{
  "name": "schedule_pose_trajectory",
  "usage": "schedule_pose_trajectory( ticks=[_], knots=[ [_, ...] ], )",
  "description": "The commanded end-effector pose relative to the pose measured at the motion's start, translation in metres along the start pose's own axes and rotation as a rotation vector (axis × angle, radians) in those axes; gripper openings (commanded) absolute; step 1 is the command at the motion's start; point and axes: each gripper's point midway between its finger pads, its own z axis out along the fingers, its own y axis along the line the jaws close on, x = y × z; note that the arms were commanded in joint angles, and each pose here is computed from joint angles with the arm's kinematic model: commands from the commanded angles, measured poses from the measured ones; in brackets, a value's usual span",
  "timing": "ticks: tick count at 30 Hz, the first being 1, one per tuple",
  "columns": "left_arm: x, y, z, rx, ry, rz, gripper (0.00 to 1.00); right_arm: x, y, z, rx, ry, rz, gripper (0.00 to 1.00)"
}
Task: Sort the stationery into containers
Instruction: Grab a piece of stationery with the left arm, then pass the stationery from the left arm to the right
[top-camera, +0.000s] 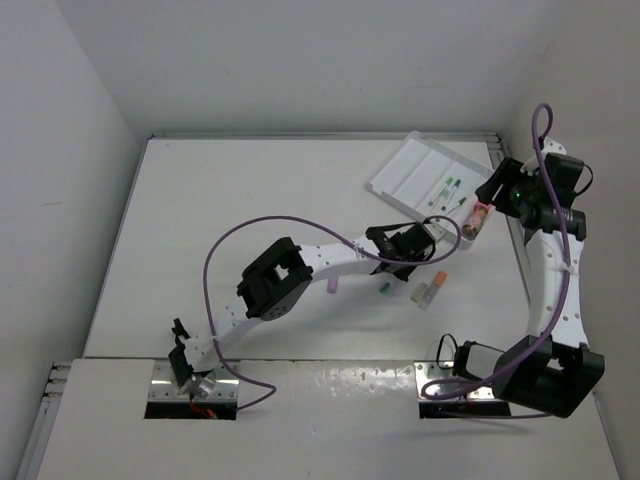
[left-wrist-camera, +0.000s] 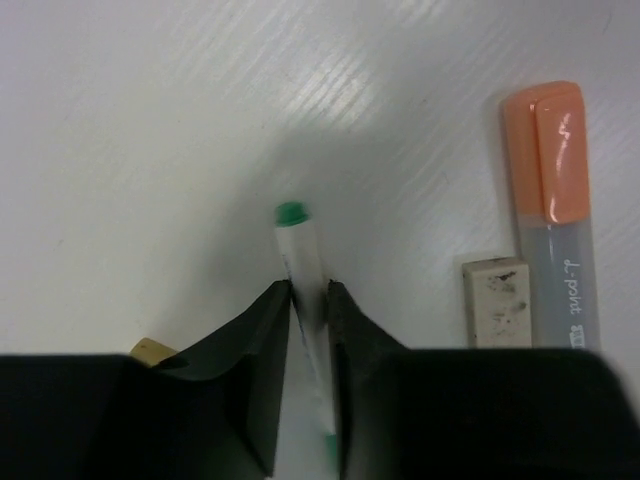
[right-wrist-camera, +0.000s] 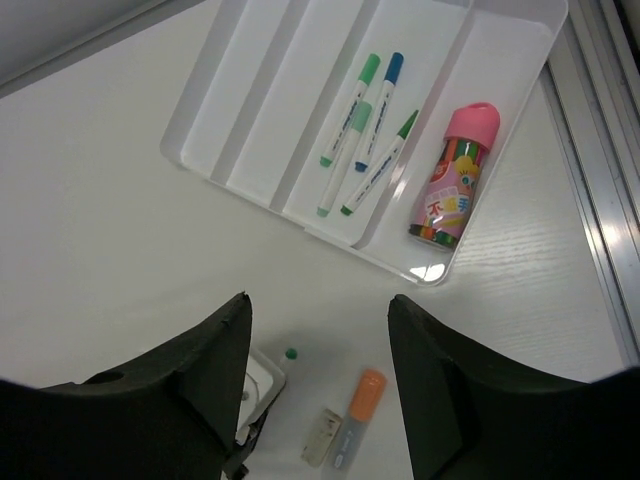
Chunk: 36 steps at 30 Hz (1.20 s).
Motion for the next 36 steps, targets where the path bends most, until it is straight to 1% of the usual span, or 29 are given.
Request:
schedule_pose_trajectory(
  ticks=[1,3,4,5,6,7,8,9,10,11,12,13,14,15,16,17,18,19,20,21,22,23,24,25,27,28,31,36],
  knots=[
    [0.075,0.020,0.021,-0.093,0.205,0.061,0.21,-0.035,0.023,-0.023,-0.058,-0.120,-0.108,0.56],
    [0.068,0.025,0.016,-0.097,0.191,0.045,0.12,-0.036,0.032,-0.028,-0.088,-0.139,-0.156,0.55],
    [0.058,0.026,0.012,-0.095,0.167,0.002,0.02,-0.035,0.041,-0.035,-0.118,-0.159,-0.198,0.55],
    [0.038,0.034,-0.002,-0.081,0.123,-0.042,0.00,-0.036,0.050,-0.037,-0.167,-0.179,-0.269,0.53],
    [0.025,0.035,-0.010,-0.051,0.086,-0.075,0.00,-0.028,0.055,-0.037,-0.197,-0.173,-0.312,0.52],
    [0.002,0.036,-0.017,0.028,0.027,-0.147,0.00,-0.023,0.062,-0.039,-0.236,-0.180,-0.417,0.51],
    [-0.020,0.036,-0.038,0.082,-0.026,-0.184,0.00,-0.020,0.072,-0.048,-0.288,-0.203,-0.503,0.48],
    [-0.041,0.035,-0.049,0.145,-0.086,-0.223,0.00,-0.007,0.074,-0.047,-0.315,-0.192,-0.558,0.46],
    [-0.055,0.037,-0.062,0.242,-0.111,-0.298,0.00,-0.003,0.081,-0.058,-0.346,-0.232,-0.695,0.44],
    [-0.070,0.037,-0.084,0.301,-0.151,-0.334,0.00,0.013,0.081,-0.056,-0.374,-0.219,-0.754,0.41],
    [-0.086,0.035,-0.100,0.421,-0.183,-0.401,0.00,0.019,0.090,-0.060,-0.419,-0.248,-0.874,0.41],
    [-0.102,0.038,-0.123,0.478,-0.228,-0.433,0.00,0.025,0.093,-0.064,-0.439,-0.265,-0.923,0.40],
    [-0.098,0.036,-0.129,0.528,-0.219,-0.467,0.00,0.034,0.097,-0.072,-0.467,-0.288,-0.971,0.41],
    [-0.109,0.035,-0.145,0.622,-0.238,-0.524,0.00,0.051,0.106,-0.080,-0.557,-0.278,-1.073,0.43],
    [-0.116,0.034,-0.162,0.669,-0.260,-0.544,0.00,0.062,0.112,-0.086,-0.613,-0.274,-1.132,0.45],
    [-0.119,0.033,-0.168,0.716,-0.286,-0.553,0.00,0.072,0.117,-0.095,-0.662,-0.283,-1.195,0.50],
    [-0.117,0.030,-0.175,0.771,-0.260,-0.600,0.00,0.092,0.126,-0.104,-0.763,-0.275,-1.284,0.52],
    [-0.119,0.029,-0.186,0.803,-0.269,-0.613,0.00,0.100,0.130,-0.108,-0.806,-0.281,-1.332,0.53],
    [-0.114,0.026,-0.190,0.850,-0.254,-0.652,0.00,0.115,0.142,-0.117,-0.885,-0.305,-1.399,0.54],
    [-0.113,0.025,-0.194,0.873,-0.254,-0.666,0.00,0.120,0.145,-0.117,-0.905,-0.338,-1.485,0.54],
    [-0.111,0.022,-0.197,0.894,-0.252,-0.682,0.00,0.131,0.144,-0.113,-0.920,-0.338,-1.531,0.54],
    [-0.108,0.018,-0.200,0.933,-0.240,-0.710,0.00,0.134,0.152,-0.113,-0.928,-0.411,-1.657,0.55],
    [-0.108,0.013,-0.205,0.968,-0.234,-0.722,0.00,0.150,0.157,-0.111,-0.971,-0.425,-1.717,0.55],
    [-0.108,0.012,-0.206,0.979,-0.231,-0.725,0.00,0.151,0.161,-0.108,-0.966,-0.465,-1.789,0.56],
    [-0.108,0.008,-0.209,0.997,-0.227,-0.726,0.00,0.153,0.167,-0.104,-0.959,-0.498,-1.862,0.56],
    [-0.108,0.006,-0.212,1.010,-0.222,-0.731,0.00,0.162,0.174,-0.104,-1.004,-0.505,-1.908,0.57],
    [-0.108,0.005,-0.214,1.025,-0.215,-0.740,0.00,0.168,0.182,-0.100,-1.019,-0.508,-1.993,0.58],
    [-0.108,0.000,-0.219,1.041,-0.219,-0.730,0.00,0.171,0.190,-0.091,-1.029,-0.528,-2.032,0.58]
  ],
)
